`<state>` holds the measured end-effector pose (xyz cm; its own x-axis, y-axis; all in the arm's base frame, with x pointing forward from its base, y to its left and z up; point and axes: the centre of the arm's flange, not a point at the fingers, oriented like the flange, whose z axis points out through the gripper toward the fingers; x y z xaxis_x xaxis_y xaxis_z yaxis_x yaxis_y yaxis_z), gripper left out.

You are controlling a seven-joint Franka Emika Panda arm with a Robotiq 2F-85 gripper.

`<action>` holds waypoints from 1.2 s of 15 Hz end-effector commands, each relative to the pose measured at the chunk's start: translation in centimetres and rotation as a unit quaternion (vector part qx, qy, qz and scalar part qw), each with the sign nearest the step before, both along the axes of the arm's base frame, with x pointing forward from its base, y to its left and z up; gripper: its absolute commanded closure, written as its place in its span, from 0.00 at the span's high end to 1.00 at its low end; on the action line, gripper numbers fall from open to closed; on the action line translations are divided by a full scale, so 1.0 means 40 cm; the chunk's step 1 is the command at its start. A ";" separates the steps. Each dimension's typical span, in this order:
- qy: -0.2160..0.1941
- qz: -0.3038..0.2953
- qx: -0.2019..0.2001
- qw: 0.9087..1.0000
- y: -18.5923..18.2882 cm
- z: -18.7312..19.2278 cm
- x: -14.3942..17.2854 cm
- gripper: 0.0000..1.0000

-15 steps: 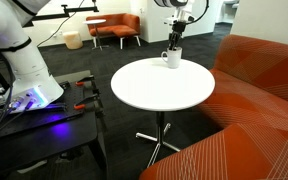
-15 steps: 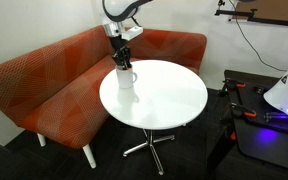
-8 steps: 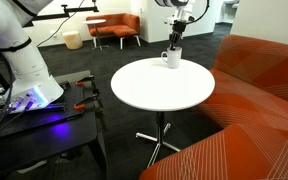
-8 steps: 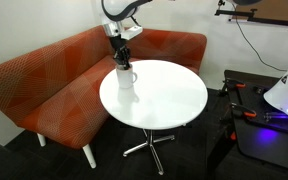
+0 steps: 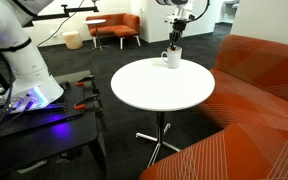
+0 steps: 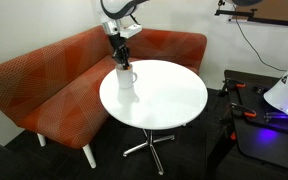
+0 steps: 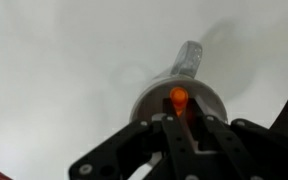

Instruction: Remove the marker from the cup and put it on the table

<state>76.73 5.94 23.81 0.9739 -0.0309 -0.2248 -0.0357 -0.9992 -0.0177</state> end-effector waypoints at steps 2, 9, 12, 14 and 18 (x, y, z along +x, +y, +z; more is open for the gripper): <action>0.005 -0.010 -0.004 1.000 0.015 0.074 0.007 0.04; -0.004 -0.007 -0.008 1.000 0.040 0.175 -0.022 0.04; -0.002 -0.010 -0.013 1.000 0.051 0.229 -0.047 0.04; 0.002 -0.010 -0.013 1.000 0.059 0.266 -0.065 0.04; 0.006 -0.018 -0.021 1.000 0.071 0.341 -0.111 0.04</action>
